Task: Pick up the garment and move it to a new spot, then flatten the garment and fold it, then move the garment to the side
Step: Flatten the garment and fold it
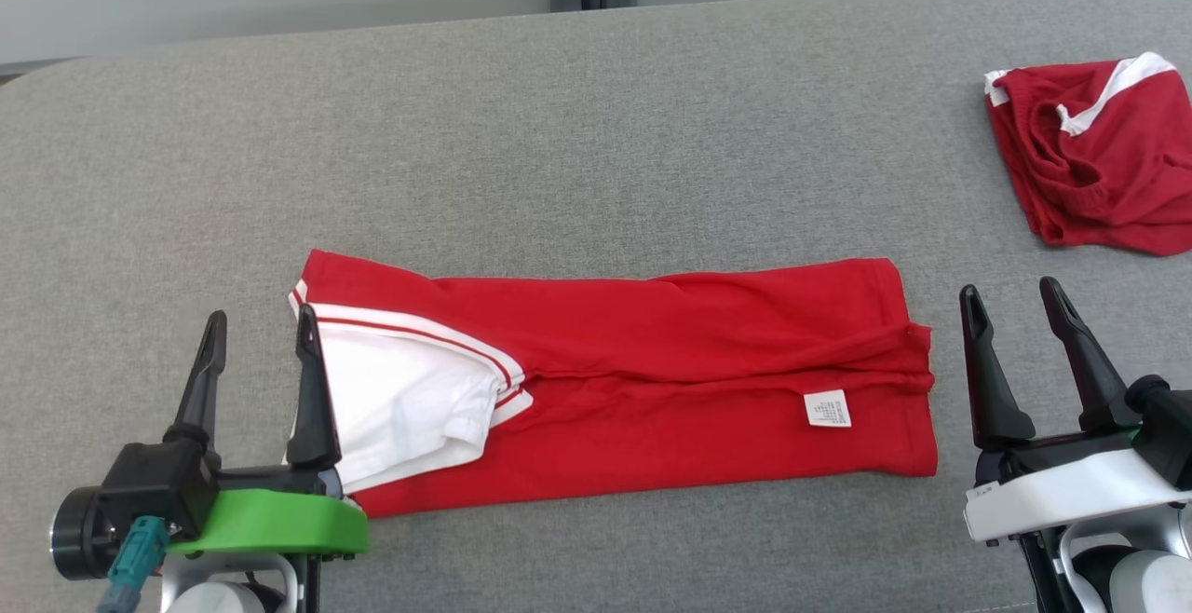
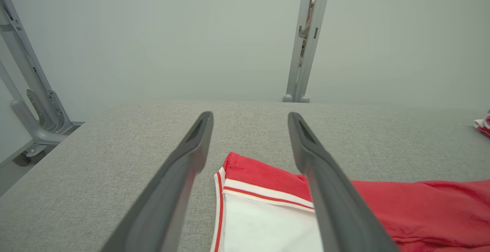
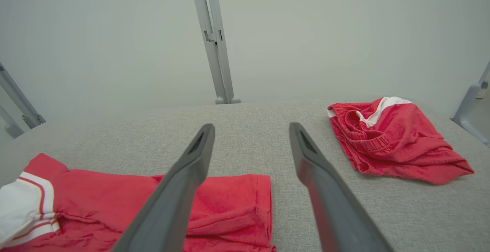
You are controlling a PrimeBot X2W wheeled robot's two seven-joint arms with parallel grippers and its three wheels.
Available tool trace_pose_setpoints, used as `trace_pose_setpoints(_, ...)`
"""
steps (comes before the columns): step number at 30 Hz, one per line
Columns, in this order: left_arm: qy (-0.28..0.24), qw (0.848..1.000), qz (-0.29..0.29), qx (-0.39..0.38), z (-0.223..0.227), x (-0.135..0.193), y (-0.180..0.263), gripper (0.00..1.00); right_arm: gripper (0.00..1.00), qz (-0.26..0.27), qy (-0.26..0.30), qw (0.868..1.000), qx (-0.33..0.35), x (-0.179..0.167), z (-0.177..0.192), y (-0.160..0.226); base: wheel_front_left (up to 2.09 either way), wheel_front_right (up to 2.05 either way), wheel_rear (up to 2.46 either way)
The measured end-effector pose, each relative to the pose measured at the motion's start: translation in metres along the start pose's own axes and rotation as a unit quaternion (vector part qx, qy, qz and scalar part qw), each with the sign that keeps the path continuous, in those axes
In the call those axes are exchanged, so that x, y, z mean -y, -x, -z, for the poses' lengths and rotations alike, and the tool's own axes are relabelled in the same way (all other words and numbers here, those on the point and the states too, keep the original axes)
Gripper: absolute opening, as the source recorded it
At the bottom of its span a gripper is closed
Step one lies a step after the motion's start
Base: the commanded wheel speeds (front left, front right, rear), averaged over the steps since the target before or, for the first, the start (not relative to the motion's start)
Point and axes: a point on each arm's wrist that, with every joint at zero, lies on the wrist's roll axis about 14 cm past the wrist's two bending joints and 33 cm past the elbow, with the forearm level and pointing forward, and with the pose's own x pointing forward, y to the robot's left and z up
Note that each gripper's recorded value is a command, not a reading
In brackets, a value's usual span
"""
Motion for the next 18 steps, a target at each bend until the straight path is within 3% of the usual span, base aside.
trace_pose_setpoints(10, -0.003, 1.0, 0.003, 0.007, 0.002, 0.006, -0.002, 1.0, 1.0, 0.008, -0.004, 1.0, -0.01, 0.003, 0.003, 0.003, 0.0, 0.0, 0.0)
trace_pose_setpoints(18, 0.002, 1.0, 0.01, 0.02, 0.001, 0.011, -0.021, 1.0, 1.0, 0.007, -0.001, 0.999, -0.044, 0.01, 0.027, -0.016, 0.0, 0.0, 0.0)
